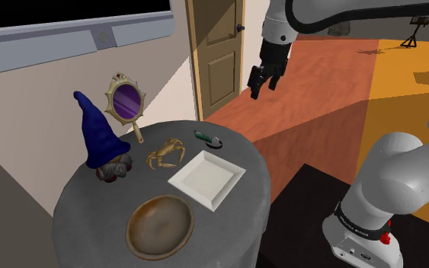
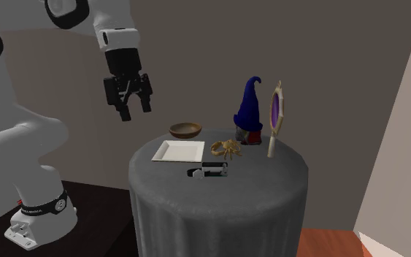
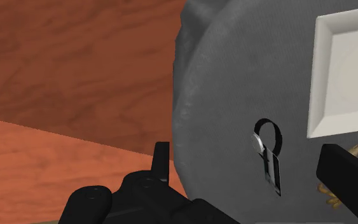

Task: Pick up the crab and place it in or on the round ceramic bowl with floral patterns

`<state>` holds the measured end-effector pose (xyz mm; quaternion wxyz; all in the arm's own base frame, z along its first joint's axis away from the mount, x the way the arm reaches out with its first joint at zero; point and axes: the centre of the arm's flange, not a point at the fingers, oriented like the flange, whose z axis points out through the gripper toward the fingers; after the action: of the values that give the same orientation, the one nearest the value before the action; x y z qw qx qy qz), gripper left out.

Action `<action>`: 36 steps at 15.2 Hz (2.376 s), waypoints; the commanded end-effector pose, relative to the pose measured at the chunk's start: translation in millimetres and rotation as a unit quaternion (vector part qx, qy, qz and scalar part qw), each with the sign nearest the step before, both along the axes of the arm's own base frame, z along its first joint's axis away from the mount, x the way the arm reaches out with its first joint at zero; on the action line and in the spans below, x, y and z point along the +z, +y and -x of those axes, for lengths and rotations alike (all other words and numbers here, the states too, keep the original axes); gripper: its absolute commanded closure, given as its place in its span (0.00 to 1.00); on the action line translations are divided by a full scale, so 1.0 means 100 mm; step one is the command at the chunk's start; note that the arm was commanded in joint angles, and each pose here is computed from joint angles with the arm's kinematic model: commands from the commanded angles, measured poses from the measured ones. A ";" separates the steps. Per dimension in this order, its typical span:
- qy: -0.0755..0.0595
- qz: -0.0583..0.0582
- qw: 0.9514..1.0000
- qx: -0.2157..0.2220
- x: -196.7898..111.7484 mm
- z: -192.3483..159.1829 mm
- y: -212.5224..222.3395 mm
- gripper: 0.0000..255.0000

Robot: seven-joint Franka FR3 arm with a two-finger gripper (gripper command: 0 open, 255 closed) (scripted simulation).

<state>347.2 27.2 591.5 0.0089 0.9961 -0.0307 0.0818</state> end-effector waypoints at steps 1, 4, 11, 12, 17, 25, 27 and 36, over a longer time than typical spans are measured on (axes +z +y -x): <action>-0.002 -0.005 1.000 -0.003 -0.12 -0.11 0.22 0.00; -0.003 -0.011 1.000 -0.006 -0.29 -0.28 0.51 0.00; -0.006 -0.026 1.000 -0.013 -0.68 -0.67 1.21 0.00; -0.006 -0.028 0.999 -0.014 -0.74 -0.73 1.31 0.00; -0.009 -0.039 0.999 -0.019 -1.00 -1.01 1.81 0.00; -0.012 -0.056 0.998 -0.027 -1.39 -1.49 2.62 0.00; -0.013 -0.060 0.998 -0.029 -1.48 -1.61 2.82 0.00; -0.014 -0.063 0.997 -0.030 -1.91 -1.77 3.01 0.00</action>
<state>522.7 326.8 404.7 -0.0520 0.9922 -0.0660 0.0926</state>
